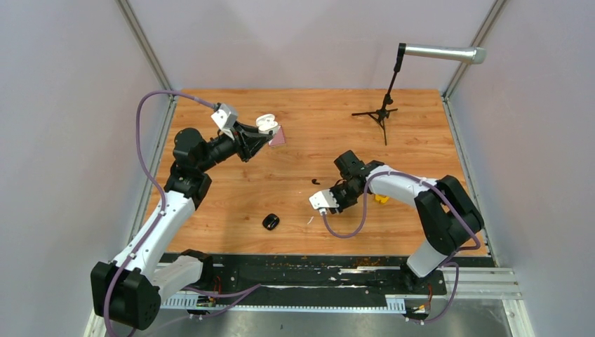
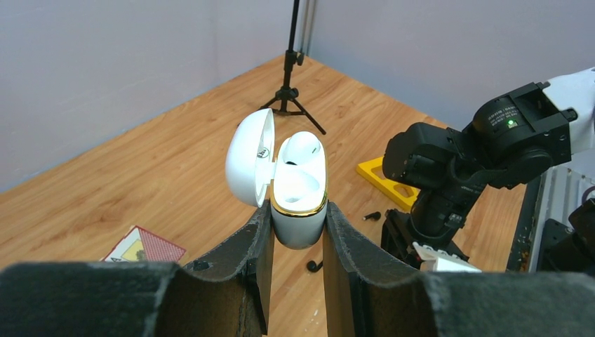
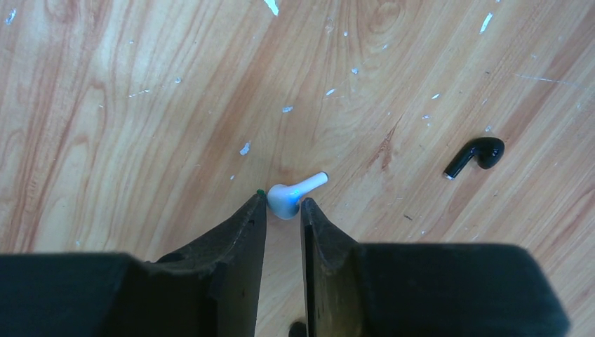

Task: Insert the wireless bluetooth earbuds into the charging case
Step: Pick up the earbud from the center of the board.

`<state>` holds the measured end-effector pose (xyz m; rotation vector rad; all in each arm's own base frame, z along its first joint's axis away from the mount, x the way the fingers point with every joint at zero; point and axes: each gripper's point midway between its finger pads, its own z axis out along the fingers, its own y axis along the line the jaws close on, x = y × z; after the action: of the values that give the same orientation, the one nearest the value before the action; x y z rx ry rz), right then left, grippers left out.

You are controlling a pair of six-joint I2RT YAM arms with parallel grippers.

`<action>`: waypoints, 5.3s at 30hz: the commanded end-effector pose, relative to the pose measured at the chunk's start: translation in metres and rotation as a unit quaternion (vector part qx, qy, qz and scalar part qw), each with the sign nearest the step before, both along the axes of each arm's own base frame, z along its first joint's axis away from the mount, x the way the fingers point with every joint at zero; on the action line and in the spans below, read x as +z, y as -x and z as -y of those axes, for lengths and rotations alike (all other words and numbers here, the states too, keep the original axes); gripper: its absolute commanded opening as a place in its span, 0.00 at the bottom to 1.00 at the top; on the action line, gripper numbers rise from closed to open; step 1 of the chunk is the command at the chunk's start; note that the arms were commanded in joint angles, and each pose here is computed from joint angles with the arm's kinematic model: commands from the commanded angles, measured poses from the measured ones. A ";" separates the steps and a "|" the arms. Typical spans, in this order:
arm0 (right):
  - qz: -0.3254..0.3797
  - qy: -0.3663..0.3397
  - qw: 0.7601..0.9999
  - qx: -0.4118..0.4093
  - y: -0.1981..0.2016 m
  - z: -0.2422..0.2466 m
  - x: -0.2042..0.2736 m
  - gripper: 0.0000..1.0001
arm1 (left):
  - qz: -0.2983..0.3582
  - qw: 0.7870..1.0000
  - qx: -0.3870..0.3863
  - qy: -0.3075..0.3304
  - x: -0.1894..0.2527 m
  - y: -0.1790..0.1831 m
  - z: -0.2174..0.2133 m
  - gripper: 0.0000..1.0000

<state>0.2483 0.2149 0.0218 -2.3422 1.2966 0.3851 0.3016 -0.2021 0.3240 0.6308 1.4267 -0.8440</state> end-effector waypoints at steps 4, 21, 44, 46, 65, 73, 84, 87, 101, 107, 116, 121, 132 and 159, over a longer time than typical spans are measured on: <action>-0.036 0.006 0.999 0.016 0.004 -0.007 0.000 0.25 | 0.036 0.999 0.002 0.003 0.021 0.003 -0.003 0.00; -0.206 0.016 0.970 -0.129 0.014 -0.029 0.036 0.04 | 0.034 0.999 0.001 -0.001 0.019 0.004 -0.003 0.00; -0.338 0.049 0.776 -0.530 -0.035 -0.088 0.024 0.22 | 0.030 0.999 0.002 -0.013 0.023 0.004 -0.004 0.00; -0.325 0.038 0.782 -0.531 -0.045 -0.089 0.033 0.27 | 0.034 0.999 0.004 -0.016 0.025 0.003 -0.005 0.00; 0.010 -0.062 0.993 0.105 -0.030 -0.080 0.082 0.33 | 0.040 0.999 0.015 -0.015 0.026 0.000 -0.010 0.00; 0.030 -0.046 0.981 0.187 -0.026 -0.099 0.060 0.39 | 0.039 0.999 0.022 -0.012 0.024 0.002 -0.015 0.00; 0.012 0.020 0.977 0.213 -0.026 -0.098 0.024 0.28 | 0.035 0.999 0.023 -0.009 0.022 0.002 -0.015 0.00; 0.005 0.029 0.979 0.204 -0.027 -0.098 0.020 0.29 | 0.035 0.999 0.023 -0.008 0.022 0.001 -0.015 0.00; -0.030 0.060 0.984 0.168 -0.029 -0.097 0.007 0.27 | 0.032 0.999 0.022 -0.007 0.020 -0.002 -0.013 0.00; -0.032 0.065 0.983 0.168 -0.029 -0.096 0.005 0.27 | 0.030 0.999 0.022 -0.007 0.019 -0.002 -0.013 0.00; -0.040 0.071 0.982 0.172 -0.025 -0.100 0.002 0.26 | 0.028 0.999 0.022 -0.006 0.017 -0.002 -0.013 0.00; -0.054 0.082 0.982 0.162 -0.024 -0.098 -0.001 0.26 | 0.026 0.999 0.021 -0.007 0.015 -0.002 -0.013 0.00; -0.097 0.088 0.984 0.118 -0.021 -0.104 0.008 0.00 | 0.028 0.999 0.023 -0.007 0.017 -0.002 -0.014 0.00; -0.260 -0.569 0.745 -0.232 -0.058 -0.091 0.468 0.00 | 0.034 0.995 -0.087 0.047 0.060 -0.021 0.039 0.00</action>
<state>0.3038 0.2971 0.4274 -1.0263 1.3439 1.1894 0.3485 -0.2214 0.3423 0.6248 1.4145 -0.9326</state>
